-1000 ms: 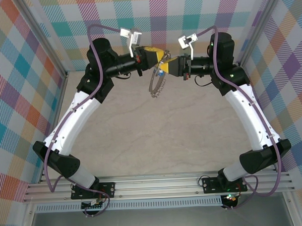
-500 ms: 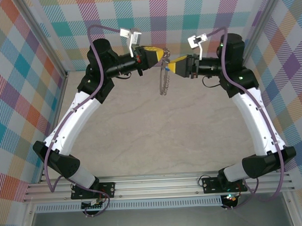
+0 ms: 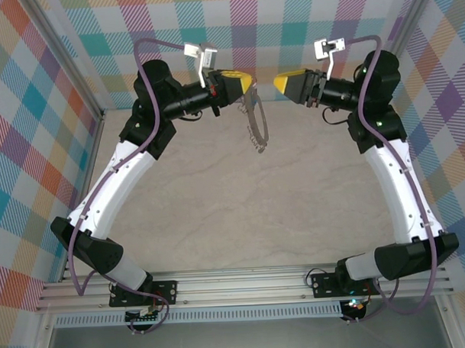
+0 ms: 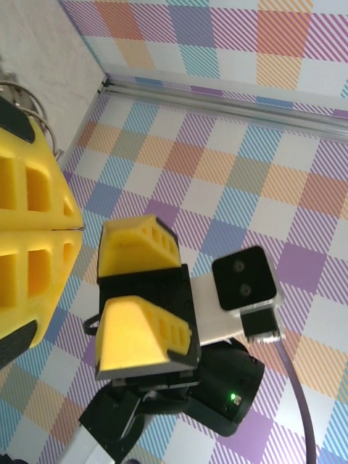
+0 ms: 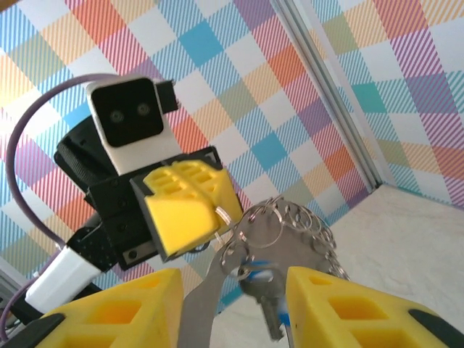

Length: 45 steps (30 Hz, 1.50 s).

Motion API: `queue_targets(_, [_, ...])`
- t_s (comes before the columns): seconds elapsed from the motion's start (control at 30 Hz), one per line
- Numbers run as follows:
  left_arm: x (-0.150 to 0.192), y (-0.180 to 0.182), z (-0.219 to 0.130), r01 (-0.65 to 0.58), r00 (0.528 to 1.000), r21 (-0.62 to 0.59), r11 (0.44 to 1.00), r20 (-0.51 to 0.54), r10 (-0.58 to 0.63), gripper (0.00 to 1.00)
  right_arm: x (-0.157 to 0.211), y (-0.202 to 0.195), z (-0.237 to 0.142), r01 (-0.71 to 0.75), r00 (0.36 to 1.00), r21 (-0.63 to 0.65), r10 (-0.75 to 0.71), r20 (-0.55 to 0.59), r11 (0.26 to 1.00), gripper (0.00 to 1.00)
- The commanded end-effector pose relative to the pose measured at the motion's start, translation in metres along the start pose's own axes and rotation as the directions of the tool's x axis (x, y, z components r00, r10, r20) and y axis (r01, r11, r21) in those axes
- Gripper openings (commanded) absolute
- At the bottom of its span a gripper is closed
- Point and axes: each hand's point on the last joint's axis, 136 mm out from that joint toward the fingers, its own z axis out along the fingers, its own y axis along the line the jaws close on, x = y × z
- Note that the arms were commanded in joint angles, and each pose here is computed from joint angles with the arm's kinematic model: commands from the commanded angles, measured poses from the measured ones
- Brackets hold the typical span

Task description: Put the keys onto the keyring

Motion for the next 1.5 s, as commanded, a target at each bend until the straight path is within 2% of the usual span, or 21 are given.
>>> queue_targets(0.0, [-0.025, -0.023, -0.010, -0.065, 0.995, 0.035, 0.997, 0.077, 0.062, 0.00, -0.010, 0.011, 0.008, 0.008, 1.000, -0.065, -0.006, 0.028, 0.998, 0.45])
queue_targets(0.4, [-0.027, -0.024, -0.009, -0.063, 0.995, 0.041, 0.997, 0.081, 0.059, 0.00, -0.003, 0.011, 0.032, -0.014, 1.000, -0.115, 0.013, -0.003, 0.993, 0.45])
queue_targets(0.6, [-0.027, -0.023, -0.009, -0.064, 0.995, 0.040, 0.997, 0.082, 0.061, 0.00, 0.000, 0.013, 0.039, -0.016, 1.000, -0.135, 0.014, -0.017, 0.991, 0.40])
queue_targets(0.87, [-0.026, -0.022, -0.008, -0.061, 0.995, 0.040, 0.997, 0.081, 0.058, 0.00, 0.001, 0.017, 0.040, -0.012, 1.000, -0.147, 0.009, -0.023, 0.989, 0.27])
queue_targets(1.23, [-0.024, -0.022, -0.008, -0.052, 0.996, 0.042, 0.998, 0.077, 0.049, 0.00, -0.001, 0.021, 0.039, -0.002, 1.000, -0.148, 0.000, -0.017, 0.989, 0.29])
queue_targets(1.47, [-0.023, -0.023, -0.007, -0.049, 0.996, 0.051, 0.998, 0.074, 0.045, 0.00, -0.004, 0.023, 0.040, -0.001, 1.000, -0.154, 0.000, -0.008, 0.988, 0.17])
